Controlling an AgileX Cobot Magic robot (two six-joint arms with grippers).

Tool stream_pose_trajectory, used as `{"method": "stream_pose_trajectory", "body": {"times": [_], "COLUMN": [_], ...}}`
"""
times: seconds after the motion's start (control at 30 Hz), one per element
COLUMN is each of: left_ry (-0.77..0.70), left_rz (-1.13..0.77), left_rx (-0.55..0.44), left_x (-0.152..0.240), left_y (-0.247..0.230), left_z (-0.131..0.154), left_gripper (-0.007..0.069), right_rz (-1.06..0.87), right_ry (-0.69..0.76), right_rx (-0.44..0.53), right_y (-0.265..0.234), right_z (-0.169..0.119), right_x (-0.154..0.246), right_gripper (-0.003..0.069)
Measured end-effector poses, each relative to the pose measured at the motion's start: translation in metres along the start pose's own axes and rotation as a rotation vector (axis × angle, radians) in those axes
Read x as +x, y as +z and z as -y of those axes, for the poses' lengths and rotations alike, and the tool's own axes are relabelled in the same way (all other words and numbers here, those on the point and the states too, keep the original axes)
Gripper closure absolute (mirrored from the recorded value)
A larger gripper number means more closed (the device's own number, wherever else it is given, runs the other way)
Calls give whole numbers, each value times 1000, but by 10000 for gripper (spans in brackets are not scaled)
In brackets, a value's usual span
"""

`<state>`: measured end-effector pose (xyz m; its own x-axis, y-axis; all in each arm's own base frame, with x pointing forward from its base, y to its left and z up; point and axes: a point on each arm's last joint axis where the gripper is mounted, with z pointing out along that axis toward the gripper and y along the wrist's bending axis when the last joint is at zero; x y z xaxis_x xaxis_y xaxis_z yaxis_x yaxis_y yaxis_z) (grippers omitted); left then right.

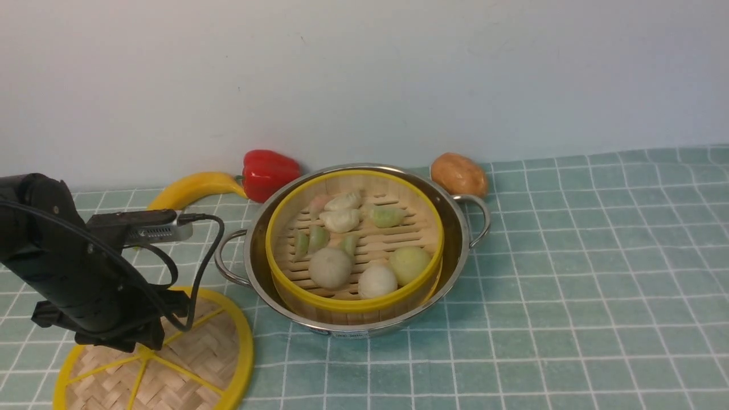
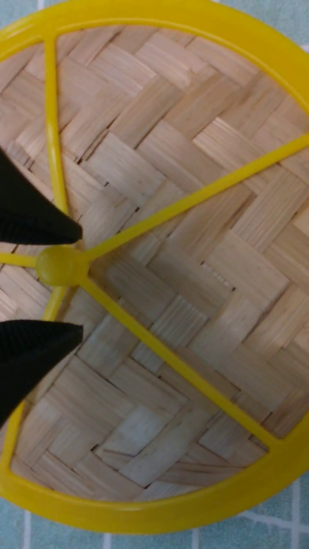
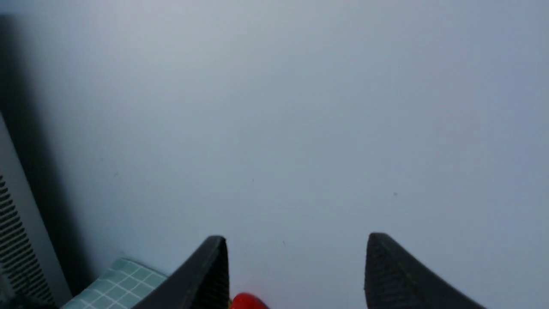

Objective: Place the steamer in the pot on the blue tablecloth, and put the lid on the steamer.
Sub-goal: 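Grasp the bamboo steamer lid lying on the table by its centre knob, then place the yellow bamboo steamer lid onto the steamer in the pot with the left gripper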

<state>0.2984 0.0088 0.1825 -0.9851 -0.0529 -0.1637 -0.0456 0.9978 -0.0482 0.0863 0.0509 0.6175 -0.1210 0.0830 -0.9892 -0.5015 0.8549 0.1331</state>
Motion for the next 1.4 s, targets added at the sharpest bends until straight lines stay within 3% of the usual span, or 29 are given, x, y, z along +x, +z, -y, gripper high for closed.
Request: {"method": "stream_pose_trajectory", "body": {"times": [0.3,0.5,0.63,0.83,1.0,1.1,1.2,1.4], "left_ry": [7,18,35,93,82,71,112,360], "left_rz": [-4,-41,-76,-100,8,178,244,268], "left_rx": [-13,-43,-75,-174,-232,-179,-133,-26], "left_x": [-3,-1,1,-12,-36,-59,-68,-88], "left_y": [11,14,12,-30,-100,-146,-161,-150], "left_z": [-2,-5,-7,-15,-16,-2,17,118], "left_gripper": [390,502,502,502,502,502,502,502], "right_rz": [-119,-149,-157,-158,-157,-156,-156,-166], "right_ry": [26,60,75,82,89,92,93,114], "right_rx": [16,23,25,27,27,27,27,28], "right_y": [-31,-42,-41,-41,-41,-41,-41,-39], "right_z": [5,7,7,7,7,7,7,7], "right_x": [53,73,75,75,75,75,75,77], "right_gripper": [232,232,232,232,232,232,232,232]}}
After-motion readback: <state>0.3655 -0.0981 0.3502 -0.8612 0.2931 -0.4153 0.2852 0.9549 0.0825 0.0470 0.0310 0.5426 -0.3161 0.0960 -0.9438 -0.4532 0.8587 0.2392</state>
